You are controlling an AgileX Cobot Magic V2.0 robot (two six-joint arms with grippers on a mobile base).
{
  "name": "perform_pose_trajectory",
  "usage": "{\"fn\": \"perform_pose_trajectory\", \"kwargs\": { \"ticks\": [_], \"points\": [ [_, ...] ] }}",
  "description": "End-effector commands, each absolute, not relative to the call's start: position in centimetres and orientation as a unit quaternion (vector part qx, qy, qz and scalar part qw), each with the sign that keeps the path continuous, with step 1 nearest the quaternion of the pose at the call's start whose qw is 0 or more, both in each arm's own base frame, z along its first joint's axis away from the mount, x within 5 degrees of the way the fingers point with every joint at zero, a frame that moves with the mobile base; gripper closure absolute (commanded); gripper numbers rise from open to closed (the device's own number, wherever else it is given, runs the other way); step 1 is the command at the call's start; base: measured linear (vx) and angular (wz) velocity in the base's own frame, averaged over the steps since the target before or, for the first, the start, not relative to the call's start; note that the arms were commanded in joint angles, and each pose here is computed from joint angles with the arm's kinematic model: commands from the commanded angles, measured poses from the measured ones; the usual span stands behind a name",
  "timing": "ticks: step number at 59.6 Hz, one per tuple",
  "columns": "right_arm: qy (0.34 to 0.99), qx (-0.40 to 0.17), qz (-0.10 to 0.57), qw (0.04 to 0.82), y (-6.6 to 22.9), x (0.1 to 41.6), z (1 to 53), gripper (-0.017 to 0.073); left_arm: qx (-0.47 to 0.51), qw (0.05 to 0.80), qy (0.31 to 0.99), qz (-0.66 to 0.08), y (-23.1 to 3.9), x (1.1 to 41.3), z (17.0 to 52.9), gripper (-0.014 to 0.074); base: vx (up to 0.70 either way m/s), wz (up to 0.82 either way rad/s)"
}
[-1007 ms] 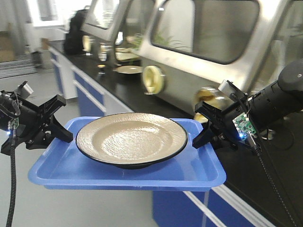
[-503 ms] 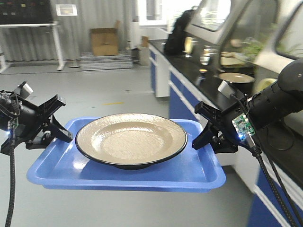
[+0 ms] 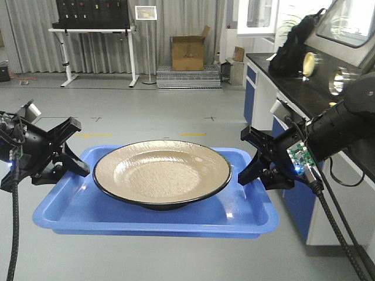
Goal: Place disk in tray to left cabinet
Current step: 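Hold the tray level with both grippers while the base turns away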
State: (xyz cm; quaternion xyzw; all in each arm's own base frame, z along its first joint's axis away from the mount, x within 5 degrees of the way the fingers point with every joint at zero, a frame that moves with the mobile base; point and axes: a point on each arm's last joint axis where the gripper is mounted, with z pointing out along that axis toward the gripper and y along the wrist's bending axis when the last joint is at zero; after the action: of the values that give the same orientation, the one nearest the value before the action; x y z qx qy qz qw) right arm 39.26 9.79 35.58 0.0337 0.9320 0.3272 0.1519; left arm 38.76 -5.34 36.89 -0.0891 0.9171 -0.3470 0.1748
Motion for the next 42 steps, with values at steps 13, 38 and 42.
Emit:
{"fn": "perform_pose_trajectory", "kwargs": {
  "ticks": [13, 38, 42],
  "points": [
    [0.901, 0.016, 0.383, 0.202, 10.62, 37.72, 39.78, 0.0563, -0.073, 0.204, 0.886, -0.409, -6.56, 36.83, 40.97, 0.0594, 0.49, 0.13],
    [0.901, 0.016, 0.383, 0.201, 10.62, 37.71, 39.78, 0.0563, -0.073, 0.204, 0.886, -0.409, -6.56, 36.83, 40.97, 0.0594, 0.54, 0.14],
    [0.901, 0.016, 0.383, 0.201, 10.62, 37.71, 39.78, 0.0563, -0.073, 0.204, 0.886, -0.409, -6.56, 36.83, 40.97, 0.0594, 0.57, 0.17]
  ]
}}
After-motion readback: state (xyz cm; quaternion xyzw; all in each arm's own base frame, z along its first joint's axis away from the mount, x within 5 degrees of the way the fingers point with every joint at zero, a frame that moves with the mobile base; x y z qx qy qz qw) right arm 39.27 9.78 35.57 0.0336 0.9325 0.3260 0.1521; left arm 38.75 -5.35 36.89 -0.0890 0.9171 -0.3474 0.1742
